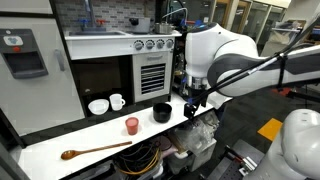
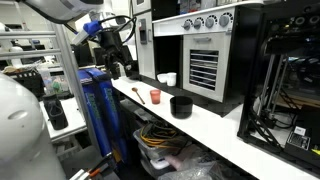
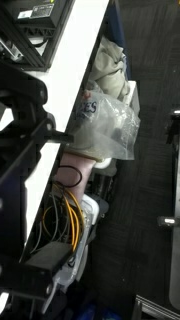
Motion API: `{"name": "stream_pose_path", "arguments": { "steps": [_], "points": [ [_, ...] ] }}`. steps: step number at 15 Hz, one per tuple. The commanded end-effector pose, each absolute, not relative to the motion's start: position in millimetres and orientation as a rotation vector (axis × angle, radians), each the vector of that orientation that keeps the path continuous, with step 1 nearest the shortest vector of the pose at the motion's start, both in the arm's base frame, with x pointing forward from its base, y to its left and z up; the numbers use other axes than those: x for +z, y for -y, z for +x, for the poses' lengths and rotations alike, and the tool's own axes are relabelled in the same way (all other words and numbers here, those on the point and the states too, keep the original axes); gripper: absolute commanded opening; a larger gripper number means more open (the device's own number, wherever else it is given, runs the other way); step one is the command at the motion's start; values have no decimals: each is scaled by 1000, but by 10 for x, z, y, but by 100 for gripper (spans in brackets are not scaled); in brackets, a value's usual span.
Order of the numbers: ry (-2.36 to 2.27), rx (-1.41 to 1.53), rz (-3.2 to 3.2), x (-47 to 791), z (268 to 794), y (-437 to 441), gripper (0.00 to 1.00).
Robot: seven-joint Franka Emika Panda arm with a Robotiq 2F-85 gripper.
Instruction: Pick up the pink cup and pour it's content into the black bowl
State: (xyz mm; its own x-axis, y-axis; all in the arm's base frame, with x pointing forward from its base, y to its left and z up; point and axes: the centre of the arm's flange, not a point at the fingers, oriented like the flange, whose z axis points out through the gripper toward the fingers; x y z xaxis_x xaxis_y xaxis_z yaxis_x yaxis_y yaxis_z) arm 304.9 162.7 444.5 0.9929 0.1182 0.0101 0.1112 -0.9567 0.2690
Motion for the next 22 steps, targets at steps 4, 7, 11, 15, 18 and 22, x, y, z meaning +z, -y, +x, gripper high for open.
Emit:
{"name": "stream_pose_path", "arguments": {
  "steps": [4,7,11,15,18,22],
  "points": [
    [-540,198,2862,4591,3788,-1822,100],
    [-770,212,2818,4601,4124,-2068,100],
    [-1019,133,2728,4525,4403,-2446,100],
    [-1163,87,2624,4443,4611,-2754,100],
    [-1234,78,2547,4372,4785,-2957,100],
    [-1297,47,2492,4192,4985,-3202,100]
  ]
}}
